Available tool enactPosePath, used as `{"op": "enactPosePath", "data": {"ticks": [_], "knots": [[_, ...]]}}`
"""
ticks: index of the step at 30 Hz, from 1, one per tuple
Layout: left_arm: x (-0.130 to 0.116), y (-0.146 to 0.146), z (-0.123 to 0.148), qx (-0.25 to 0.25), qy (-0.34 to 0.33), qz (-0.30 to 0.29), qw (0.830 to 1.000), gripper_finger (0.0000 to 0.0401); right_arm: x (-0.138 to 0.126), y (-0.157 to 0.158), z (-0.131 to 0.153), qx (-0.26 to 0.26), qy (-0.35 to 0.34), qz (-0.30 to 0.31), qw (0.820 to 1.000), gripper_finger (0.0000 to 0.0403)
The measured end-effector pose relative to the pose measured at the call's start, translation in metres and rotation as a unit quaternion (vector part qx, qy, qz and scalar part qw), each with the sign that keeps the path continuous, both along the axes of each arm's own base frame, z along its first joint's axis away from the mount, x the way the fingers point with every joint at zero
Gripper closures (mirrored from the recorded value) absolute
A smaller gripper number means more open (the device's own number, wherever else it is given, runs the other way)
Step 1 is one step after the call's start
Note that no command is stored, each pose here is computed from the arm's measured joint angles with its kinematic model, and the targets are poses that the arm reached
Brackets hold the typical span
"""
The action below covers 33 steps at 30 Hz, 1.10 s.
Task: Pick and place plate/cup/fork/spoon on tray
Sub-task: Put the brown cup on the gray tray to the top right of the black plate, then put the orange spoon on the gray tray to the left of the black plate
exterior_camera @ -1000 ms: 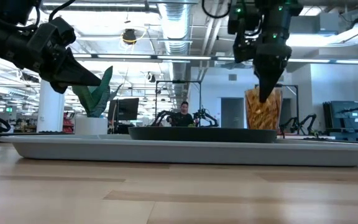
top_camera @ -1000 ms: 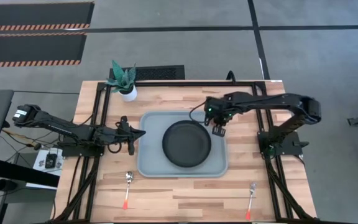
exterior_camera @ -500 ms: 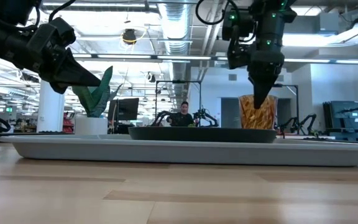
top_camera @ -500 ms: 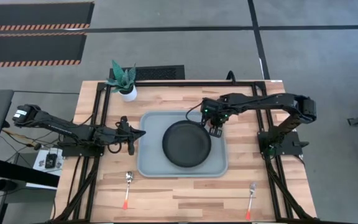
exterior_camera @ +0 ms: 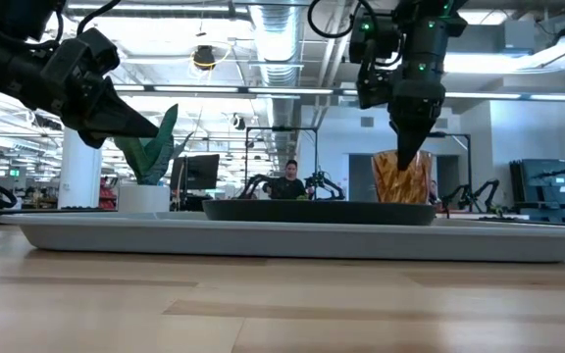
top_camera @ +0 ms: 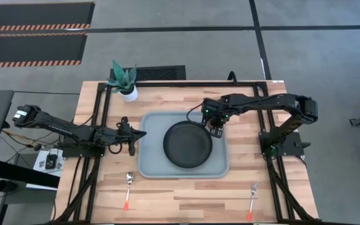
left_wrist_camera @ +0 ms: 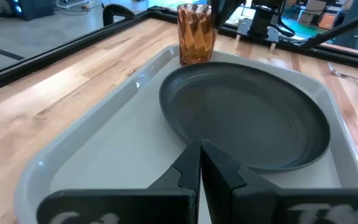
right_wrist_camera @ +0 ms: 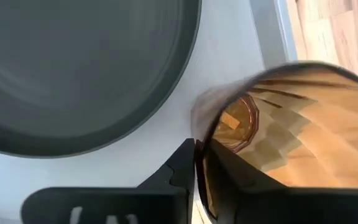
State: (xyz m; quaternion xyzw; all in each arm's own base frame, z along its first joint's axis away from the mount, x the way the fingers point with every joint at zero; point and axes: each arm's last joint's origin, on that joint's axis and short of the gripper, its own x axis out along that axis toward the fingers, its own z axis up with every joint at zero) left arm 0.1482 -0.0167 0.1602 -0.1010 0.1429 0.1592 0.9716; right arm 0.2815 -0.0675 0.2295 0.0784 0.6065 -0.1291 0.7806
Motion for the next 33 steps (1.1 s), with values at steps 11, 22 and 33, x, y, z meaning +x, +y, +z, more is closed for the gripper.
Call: {"op": "enactPosePath", "data": {"ticks": [11, 22, 33], "knots": [[0.0, 0.0, 0.0, 0.0, 0.0, -0.001, 1.0, 0.0401, 0.002, 0.0, 0.003, -0.004, -0.006, 0.002, 1.0, 0.0319], [0.0, -0.001, 0.0, -0.004, 0.002, -0.011, 1.0, 0.0401, 0.008, -0.002, 0.025, -0.021, -0.026, 0.0, 0.999, 0.0248], [0.0, -0.001, -0.001, -0.003, 0.005, -0.011, 1.0, 0.0401, -0.001, 0.01, 0.077, -0.051, 0.023, 0.011, 0.998, 0.0226]]}}
